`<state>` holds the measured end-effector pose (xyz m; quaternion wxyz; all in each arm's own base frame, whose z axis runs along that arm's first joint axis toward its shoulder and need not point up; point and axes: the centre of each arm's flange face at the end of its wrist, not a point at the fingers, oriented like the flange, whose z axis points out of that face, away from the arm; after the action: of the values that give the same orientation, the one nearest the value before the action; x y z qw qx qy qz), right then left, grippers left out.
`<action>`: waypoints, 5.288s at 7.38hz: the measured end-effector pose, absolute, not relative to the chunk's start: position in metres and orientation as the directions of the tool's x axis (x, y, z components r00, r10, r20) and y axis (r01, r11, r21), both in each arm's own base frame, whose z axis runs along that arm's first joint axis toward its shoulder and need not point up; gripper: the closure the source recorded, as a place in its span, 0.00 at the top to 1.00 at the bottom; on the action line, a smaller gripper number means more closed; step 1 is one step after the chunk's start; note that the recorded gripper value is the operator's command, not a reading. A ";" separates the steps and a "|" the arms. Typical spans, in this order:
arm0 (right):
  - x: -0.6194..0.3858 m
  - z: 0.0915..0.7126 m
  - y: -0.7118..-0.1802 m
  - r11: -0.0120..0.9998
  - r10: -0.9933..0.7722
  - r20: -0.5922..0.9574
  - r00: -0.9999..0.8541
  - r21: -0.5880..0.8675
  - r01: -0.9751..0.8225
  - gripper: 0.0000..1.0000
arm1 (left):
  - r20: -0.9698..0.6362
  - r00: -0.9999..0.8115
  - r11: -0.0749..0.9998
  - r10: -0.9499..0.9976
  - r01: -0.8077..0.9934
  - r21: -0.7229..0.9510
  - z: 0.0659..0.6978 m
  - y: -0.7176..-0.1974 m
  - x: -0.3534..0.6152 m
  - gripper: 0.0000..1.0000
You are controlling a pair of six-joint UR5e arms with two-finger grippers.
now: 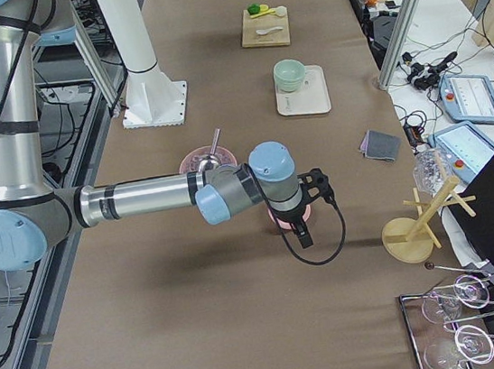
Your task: Stack pink bowl on green and place spoon
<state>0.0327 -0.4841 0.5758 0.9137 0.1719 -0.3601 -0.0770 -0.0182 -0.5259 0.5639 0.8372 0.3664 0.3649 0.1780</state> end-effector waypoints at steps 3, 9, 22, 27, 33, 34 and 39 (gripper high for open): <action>0.033 0.573 -0.484 0.920 -0.258 0.636 0.727 0.392 -0.016 1.00 | -0.461 0.673 0.645 0.579 -0.032 0.764 0.562 -0.542 -0.016 0.94; 0.021 0.580 -0.476 0.933 -0.223 0.668 0.710 0.357 -0.043 1.00 | -0.518 0.657 0.683 0.548 0.007 0.730 0.580 -0.560 -0.001 0.97; -0.125 0.664 -0.476 0.955 -0.023 0.779 0.627 0.203 -0.217 0.00 | -0.559 0.621 0.706 0.550 0.012 0.708 0.573 -0.562 0.033 0.98; -0.134 0.629 -0.496 0.943 -0.059 0.795 0.604 0.242 -0.227 0.00 | -0.557 0.618 0.702 0.555 0.011 0.712 0.577 -0.558 0.034 0.98; -0.285 0.435 -0.591 0.935 0.064 0.880 0.471 0.112 -0.338 0.00 | -0.567 0.610 0.707 0.554 0.014 0.707 0.574 -0.559 0.041 0.98; -0.332 0.387 -0.598 0.928 0.107 0.866 0.489 0.090 -0.361 0.00 | -0.568 0.609 0.708 0.554 0.014 0.706 0.574 -0.559 0.043 0.98; -0.491 0.179 -0.548 0.892 0.320 0.791 0.522 -0.065 -0.448 0.00 | -0.573 0.600 0.713 0.558 0.007 0.701 0.573 -0.560 0.054 0.98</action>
<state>-0.4909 -0.5476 0.1786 0.8692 0.0735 -0.4362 0.2209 0.0542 -0.5604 0.5728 0.8272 0.3403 0.4151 0.1663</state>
